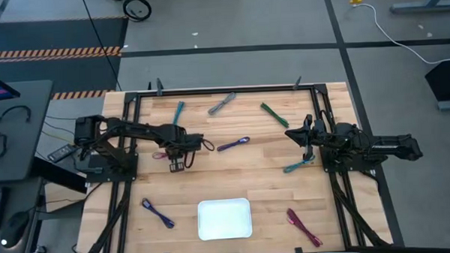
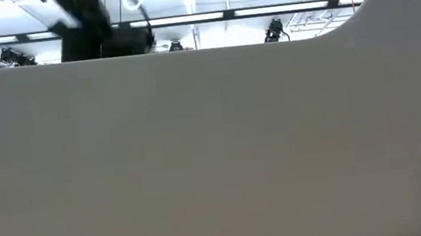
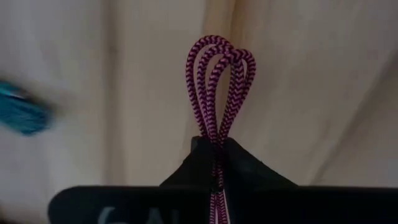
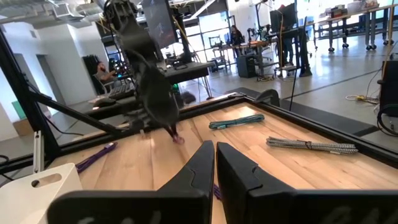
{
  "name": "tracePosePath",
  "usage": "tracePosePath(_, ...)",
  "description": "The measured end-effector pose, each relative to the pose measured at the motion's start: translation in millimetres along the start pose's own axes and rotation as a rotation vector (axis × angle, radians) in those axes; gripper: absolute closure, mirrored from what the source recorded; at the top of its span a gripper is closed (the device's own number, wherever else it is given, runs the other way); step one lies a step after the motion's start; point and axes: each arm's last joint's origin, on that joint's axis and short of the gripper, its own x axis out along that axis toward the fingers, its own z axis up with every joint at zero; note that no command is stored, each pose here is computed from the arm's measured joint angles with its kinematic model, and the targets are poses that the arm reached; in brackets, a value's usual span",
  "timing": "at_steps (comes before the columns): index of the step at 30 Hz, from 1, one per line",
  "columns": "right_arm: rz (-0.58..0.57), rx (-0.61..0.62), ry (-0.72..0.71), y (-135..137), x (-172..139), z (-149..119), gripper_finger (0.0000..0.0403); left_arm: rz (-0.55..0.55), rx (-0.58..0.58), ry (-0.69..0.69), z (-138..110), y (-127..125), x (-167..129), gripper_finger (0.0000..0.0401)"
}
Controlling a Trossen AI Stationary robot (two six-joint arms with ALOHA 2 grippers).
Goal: Pick and place USB-C Cables
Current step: Put the left pink USB cable into the white bin
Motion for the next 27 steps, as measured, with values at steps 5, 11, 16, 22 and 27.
tracePosePath(5,-0.001,0.000,0.000,0,0,0,0.0378,-0.027,-0.039,-0.215,23,-5,-72,0.0383)
tracePosePath(11,0.000,0.001,-0.007,0,0,1,0.0378,-0.259,-0.007,-0.709,49,-40,-156,0.0383)
tracePosePath(16,0.003,0.003,-0.016,0,0,2,0.0378,-0.431,0.077,-1.033,54,-87,-182,0.0383)
tracePosePath(22,0.003,0.003,-0.020,0,0,2,0.0378,-0.548,0.120,-1.185,46,-141,-182,0.0383)
tracePosePath(27,0.006,0.004,-0.024,1,0,2,0.0378,-0.537,0.071,-1.016,51,-177,-145,0.0383)
